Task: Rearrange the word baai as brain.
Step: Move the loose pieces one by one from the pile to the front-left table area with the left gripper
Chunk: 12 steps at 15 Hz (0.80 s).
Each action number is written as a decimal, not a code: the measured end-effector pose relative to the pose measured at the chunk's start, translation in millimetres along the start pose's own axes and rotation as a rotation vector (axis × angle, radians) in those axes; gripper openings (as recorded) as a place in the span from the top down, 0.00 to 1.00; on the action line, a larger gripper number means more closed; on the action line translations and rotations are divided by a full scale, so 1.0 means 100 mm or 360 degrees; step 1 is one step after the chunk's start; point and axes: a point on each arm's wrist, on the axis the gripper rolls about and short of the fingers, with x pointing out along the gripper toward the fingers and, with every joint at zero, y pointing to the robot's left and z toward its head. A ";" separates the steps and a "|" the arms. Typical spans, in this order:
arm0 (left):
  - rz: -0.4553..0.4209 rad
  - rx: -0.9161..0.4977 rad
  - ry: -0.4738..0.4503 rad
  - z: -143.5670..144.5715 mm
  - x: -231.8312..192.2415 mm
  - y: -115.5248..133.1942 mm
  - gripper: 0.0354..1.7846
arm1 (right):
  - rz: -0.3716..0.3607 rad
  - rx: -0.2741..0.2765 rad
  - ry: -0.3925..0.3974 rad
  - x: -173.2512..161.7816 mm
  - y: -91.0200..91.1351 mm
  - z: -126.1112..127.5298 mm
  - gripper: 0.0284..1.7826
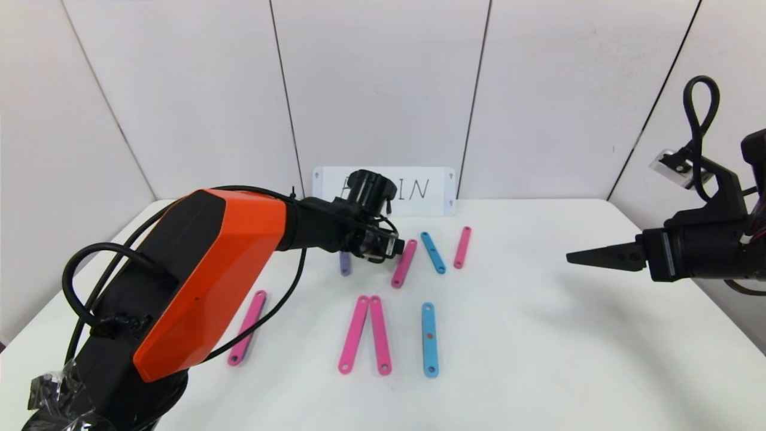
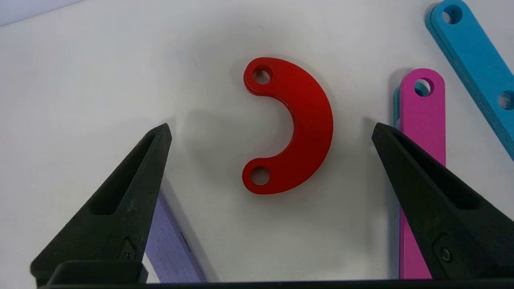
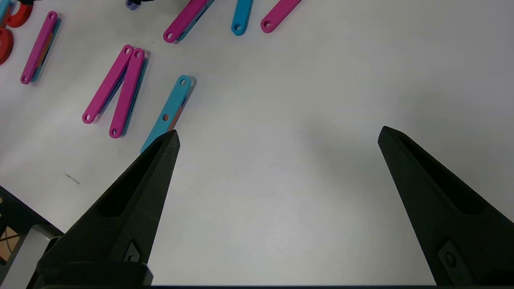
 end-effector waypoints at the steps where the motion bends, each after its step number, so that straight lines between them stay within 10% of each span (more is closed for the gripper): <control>1: 0.0000 -0.0007 0.0003 -0.01 0.01 0.00 0.02 | 0.0000 0.0000 -0.0001 0.00 0.00 0.00 0.03; 6: -0.0002 -0.0010 0.0019 -0.04 0.04 -0.02 0.13 | 0.0003 -0.0003 0.0000 0.00 0.01 0.00 0.03; 12: -0.0006 -0.0007 0.0022 -0.06 0.05 -0.04 0.68 | 0.0010 -0.0006 0.0006 0.00 0.02 -0.01 0.03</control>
